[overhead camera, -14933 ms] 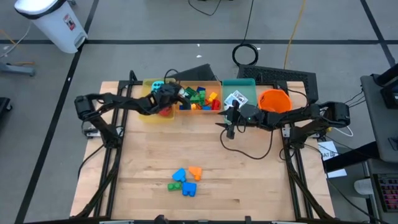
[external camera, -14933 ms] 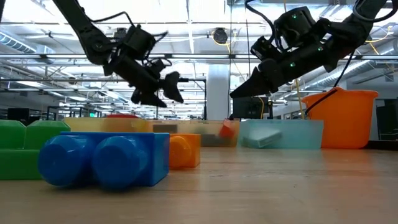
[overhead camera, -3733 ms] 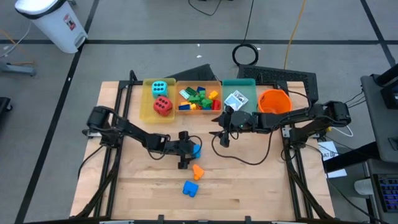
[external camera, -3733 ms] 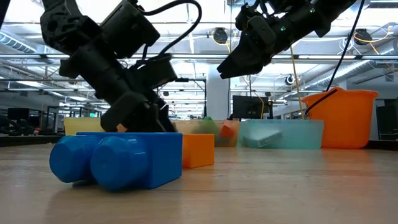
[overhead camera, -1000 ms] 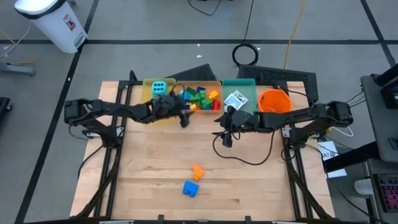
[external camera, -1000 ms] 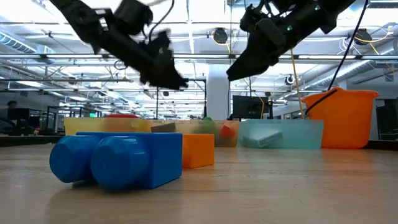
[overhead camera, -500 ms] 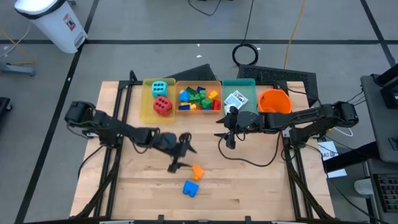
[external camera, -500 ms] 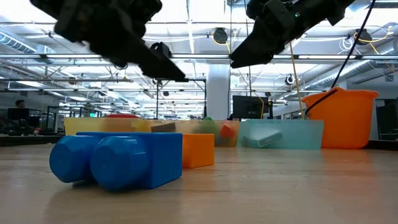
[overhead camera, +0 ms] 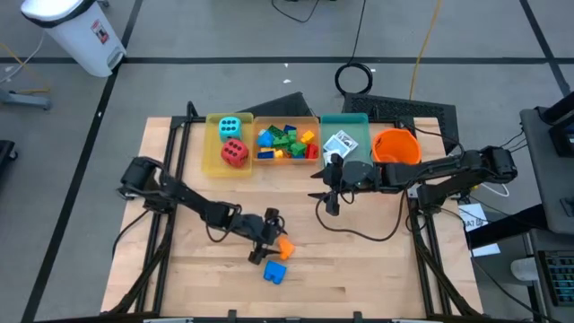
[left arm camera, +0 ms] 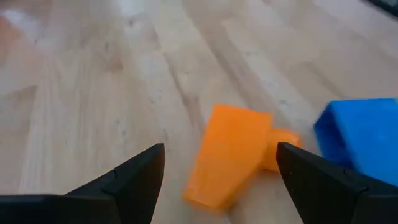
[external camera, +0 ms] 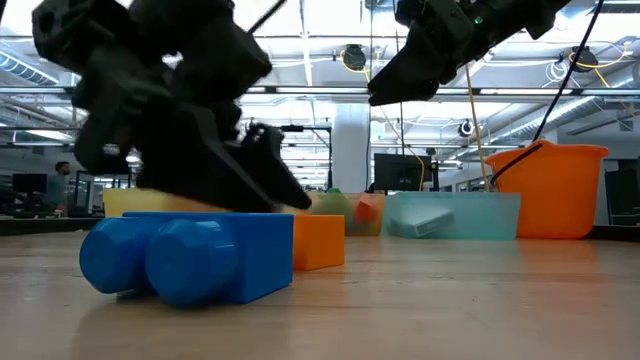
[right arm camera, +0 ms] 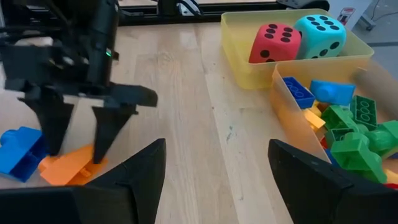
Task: Pick & Place Toys
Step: Put the orange game piece into the orange bin
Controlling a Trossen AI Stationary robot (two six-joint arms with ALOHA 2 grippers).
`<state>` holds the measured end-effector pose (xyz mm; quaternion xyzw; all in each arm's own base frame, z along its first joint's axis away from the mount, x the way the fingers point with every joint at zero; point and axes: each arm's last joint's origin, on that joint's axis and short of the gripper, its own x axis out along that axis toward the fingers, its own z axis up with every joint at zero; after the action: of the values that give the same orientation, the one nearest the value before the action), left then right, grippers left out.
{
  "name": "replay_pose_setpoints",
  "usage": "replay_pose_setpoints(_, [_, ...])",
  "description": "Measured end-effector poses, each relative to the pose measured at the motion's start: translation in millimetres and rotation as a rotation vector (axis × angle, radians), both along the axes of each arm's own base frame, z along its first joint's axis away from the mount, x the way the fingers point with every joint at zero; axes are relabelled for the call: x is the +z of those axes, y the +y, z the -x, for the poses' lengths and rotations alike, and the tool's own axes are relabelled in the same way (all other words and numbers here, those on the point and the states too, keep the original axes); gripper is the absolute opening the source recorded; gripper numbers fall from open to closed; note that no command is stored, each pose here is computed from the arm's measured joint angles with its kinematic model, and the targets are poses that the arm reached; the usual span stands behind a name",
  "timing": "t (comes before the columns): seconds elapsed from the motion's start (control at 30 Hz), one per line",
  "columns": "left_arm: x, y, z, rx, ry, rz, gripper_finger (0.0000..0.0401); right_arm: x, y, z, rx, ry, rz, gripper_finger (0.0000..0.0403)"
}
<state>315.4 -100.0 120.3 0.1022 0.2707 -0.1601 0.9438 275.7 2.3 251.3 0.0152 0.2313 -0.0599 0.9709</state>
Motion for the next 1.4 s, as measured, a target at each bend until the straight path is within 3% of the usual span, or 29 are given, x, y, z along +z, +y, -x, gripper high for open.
replay_pose_setpoints(0.27, [-25, 12, -7, 0.032, 0.045, -0.015, 0.0312, 0, 0, 0, 0.000, 0.001, 0.000, 0.0251])
replay_pose_setpoints(0.63, [-28, 19, -12, 0.031, -0.001, -0.042, 0.0300, 0, 0, 0, 0.000, 0.005, 0.001, 0.0251])
replay_pose_setpoints(1.0, [-28, 23, -13, 0.030, -0.013, -0.072, 0.0151, -1, 0, 1, 0.000, 0.012, 0.001, 0.0251])
replay_pose_setpoints(1.4, [-25, 44, -19, 0.172, -0.040, -0.040, 0.0020, -3, 13, 2, 0.023, 0.028, -0.045, 0.0251])
